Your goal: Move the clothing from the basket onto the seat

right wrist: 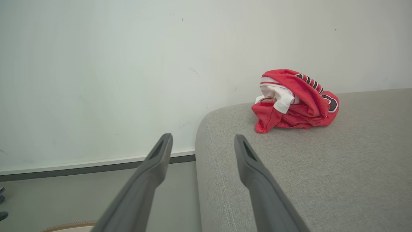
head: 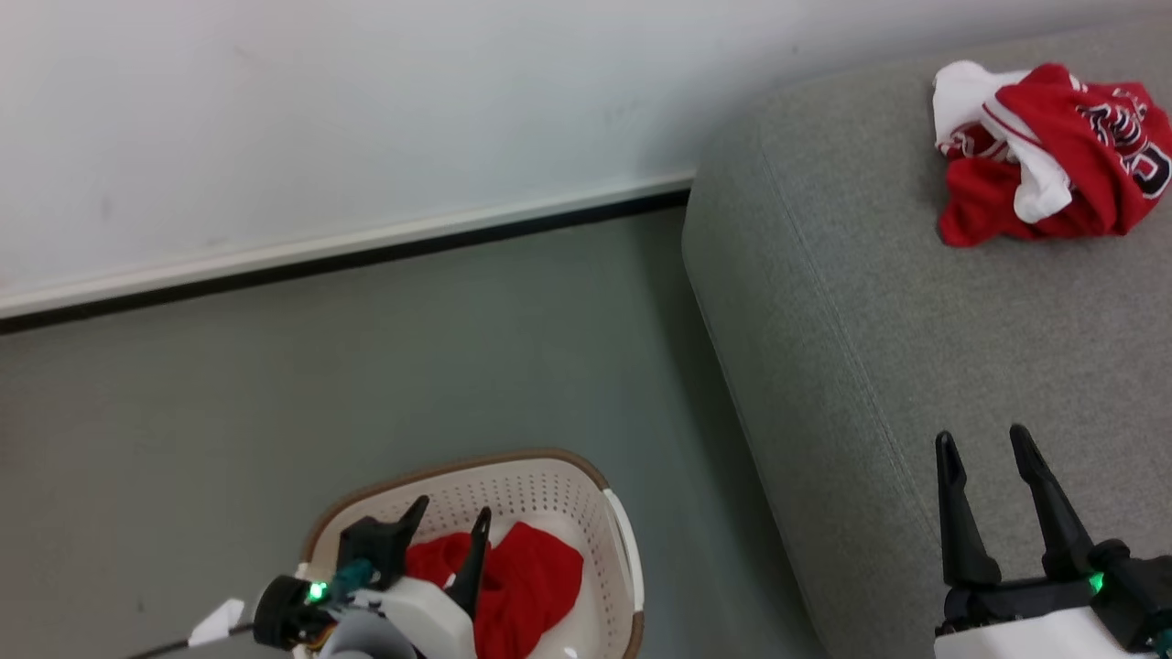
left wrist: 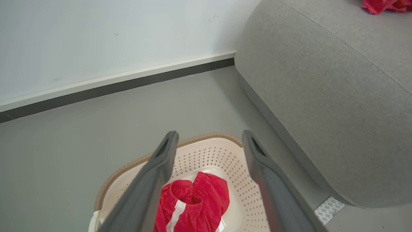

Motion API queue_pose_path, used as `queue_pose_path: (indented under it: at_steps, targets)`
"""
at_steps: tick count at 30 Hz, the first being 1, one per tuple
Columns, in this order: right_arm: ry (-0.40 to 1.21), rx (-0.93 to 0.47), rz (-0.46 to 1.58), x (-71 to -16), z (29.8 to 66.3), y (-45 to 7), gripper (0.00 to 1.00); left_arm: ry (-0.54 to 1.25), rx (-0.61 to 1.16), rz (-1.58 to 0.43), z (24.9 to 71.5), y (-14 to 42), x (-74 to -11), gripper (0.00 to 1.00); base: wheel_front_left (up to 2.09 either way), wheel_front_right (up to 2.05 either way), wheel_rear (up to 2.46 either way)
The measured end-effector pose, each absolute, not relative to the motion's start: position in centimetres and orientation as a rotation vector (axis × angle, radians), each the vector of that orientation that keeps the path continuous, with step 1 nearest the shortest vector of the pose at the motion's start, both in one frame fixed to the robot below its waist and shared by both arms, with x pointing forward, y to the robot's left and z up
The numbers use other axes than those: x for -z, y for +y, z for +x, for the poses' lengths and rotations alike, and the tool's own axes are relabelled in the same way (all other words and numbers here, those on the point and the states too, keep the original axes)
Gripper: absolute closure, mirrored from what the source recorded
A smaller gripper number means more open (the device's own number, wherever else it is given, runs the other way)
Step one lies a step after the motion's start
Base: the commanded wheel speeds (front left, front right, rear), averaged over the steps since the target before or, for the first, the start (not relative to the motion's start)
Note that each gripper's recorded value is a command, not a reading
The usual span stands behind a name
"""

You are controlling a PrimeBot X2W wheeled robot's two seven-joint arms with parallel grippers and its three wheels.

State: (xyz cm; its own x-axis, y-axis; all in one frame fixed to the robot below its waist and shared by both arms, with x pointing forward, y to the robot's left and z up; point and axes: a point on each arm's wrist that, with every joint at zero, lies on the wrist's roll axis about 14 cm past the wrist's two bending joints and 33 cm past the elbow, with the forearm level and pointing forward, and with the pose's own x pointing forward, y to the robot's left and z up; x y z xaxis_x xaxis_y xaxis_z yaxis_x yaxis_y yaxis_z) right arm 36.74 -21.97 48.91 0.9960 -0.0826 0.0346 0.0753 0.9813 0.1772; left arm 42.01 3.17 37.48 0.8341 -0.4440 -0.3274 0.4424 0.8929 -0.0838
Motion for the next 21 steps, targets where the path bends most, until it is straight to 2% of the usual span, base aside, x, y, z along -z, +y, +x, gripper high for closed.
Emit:
queue_pose_path:
  at_steps: [10,17,21]
  targets:
    - [-0.028,0.087,0.156,-47.6,41.2,-22.8,0.0,0.655,0.589,0.09,44.0,1.0,-27.3,0.0,0.0,0.0,0.0]
    - [-0.002,0.074,0.129,-45.4,44.4,-22.9,0.0,0.9,0.587,0.151,43.9,1.6,-19.9,0.0,0.0,0.0,0.0]
    - [0.026,0.062,0.113,-43.5,46.0,-22.7,0.0,0.964,0.553,0.158,44.5,1.9,-16.8,0.0,0.0,0.0,0.0]
